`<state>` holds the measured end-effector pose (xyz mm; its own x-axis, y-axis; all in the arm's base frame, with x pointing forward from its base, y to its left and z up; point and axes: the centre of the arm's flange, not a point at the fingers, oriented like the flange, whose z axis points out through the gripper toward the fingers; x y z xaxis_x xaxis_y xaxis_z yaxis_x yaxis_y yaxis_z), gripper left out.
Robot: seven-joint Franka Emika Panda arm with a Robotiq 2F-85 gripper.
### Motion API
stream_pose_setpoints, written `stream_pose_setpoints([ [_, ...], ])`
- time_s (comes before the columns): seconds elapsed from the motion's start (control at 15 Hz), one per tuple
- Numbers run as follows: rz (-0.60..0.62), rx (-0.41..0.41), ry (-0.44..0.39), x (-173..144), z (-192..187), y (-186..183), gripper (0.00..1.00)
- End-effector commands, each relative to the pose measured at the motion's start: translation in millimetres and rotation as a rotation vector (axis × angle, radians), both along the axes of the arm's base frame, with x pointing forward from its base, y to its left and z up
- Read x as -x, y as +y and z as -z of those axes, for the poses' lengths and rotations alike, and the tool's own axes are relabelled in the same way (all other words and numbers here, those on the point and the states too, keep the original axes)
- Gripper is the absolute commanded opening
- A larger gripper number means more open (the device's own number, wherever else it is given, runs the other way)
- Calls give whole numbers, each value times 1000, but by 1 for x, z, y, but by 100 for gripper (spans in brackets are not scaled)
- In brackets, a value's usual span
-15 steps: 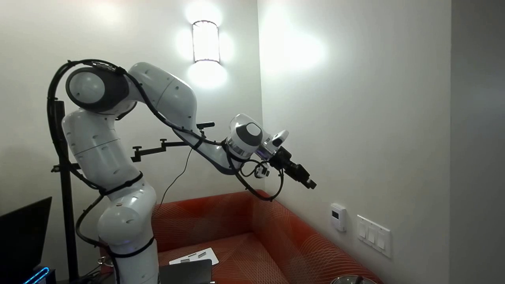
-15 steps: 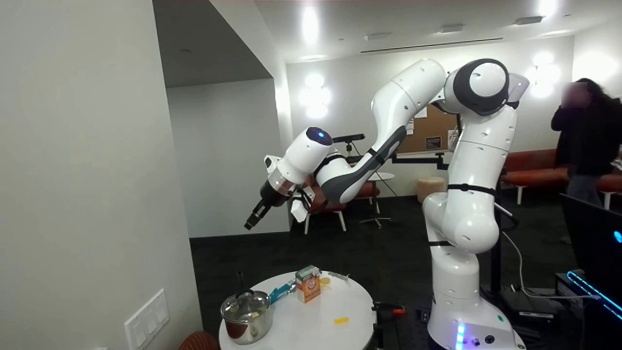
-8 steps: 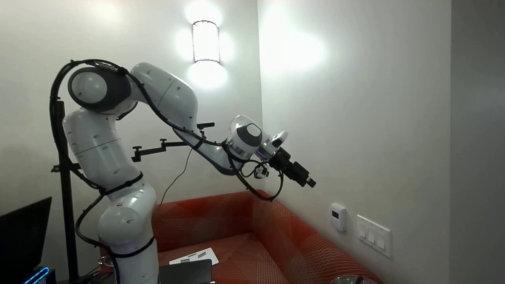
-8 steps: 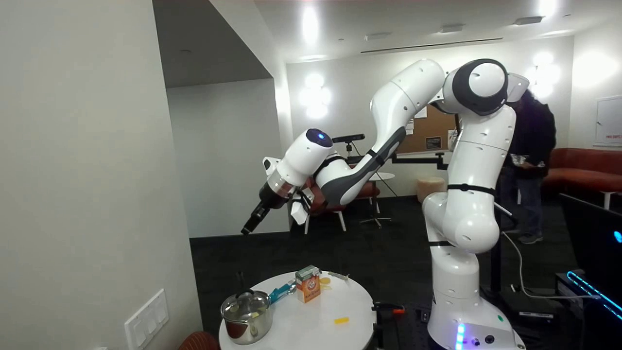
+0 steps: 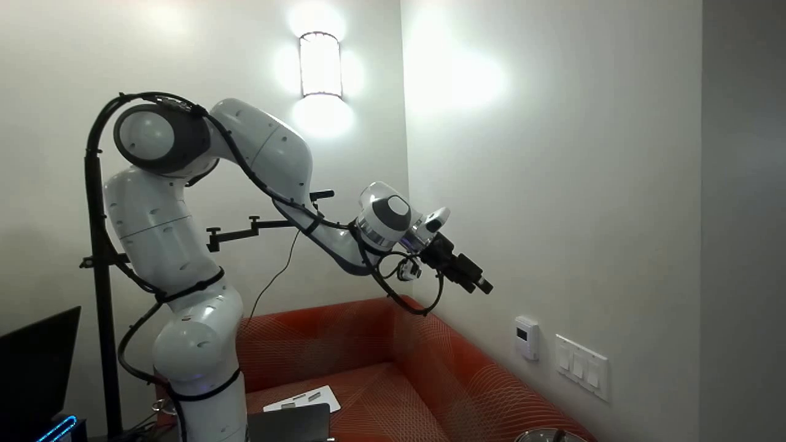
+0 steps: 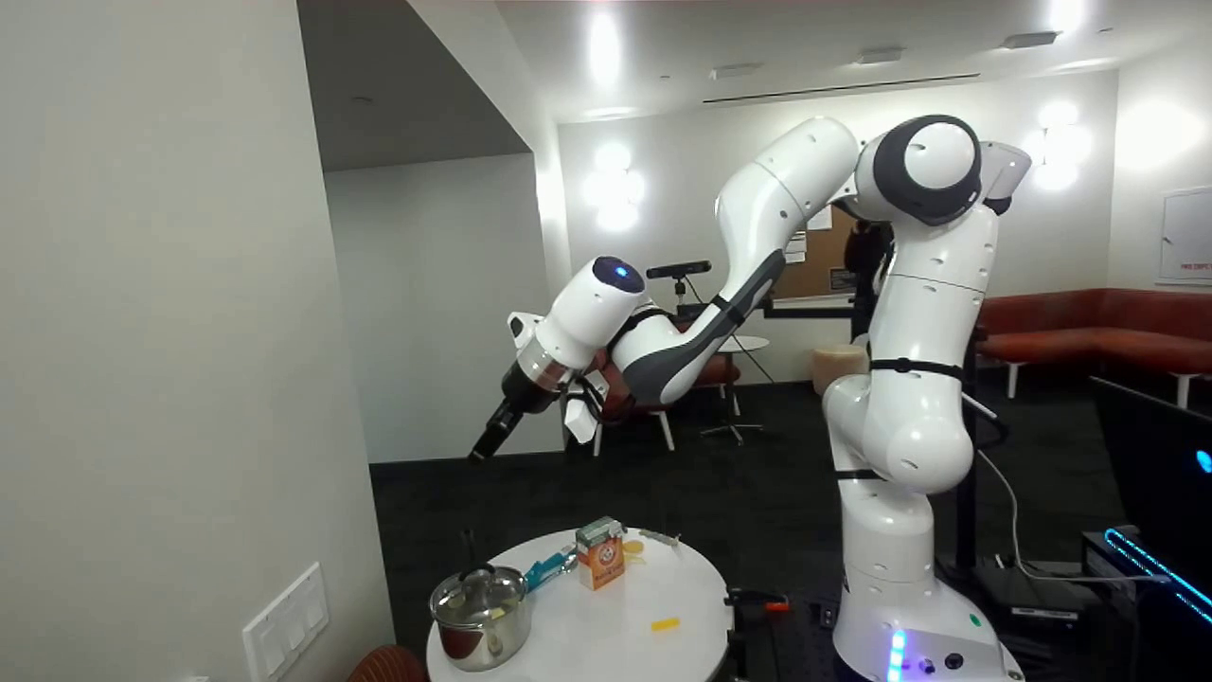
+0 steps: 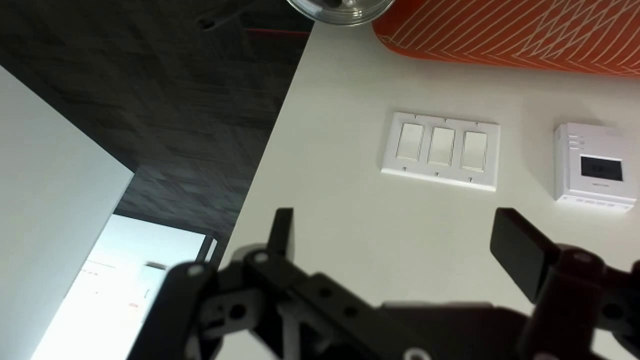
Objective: Turn on the first left light switch
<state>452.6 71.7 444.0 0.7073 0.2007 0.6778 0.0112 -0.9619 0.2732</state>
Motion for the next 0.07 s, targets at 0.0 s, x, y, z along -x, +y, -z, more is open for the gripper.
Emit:
stream_pose_setpoints([
  [0.0, 0, 0, 0, 0, 0, 0, 100],
])
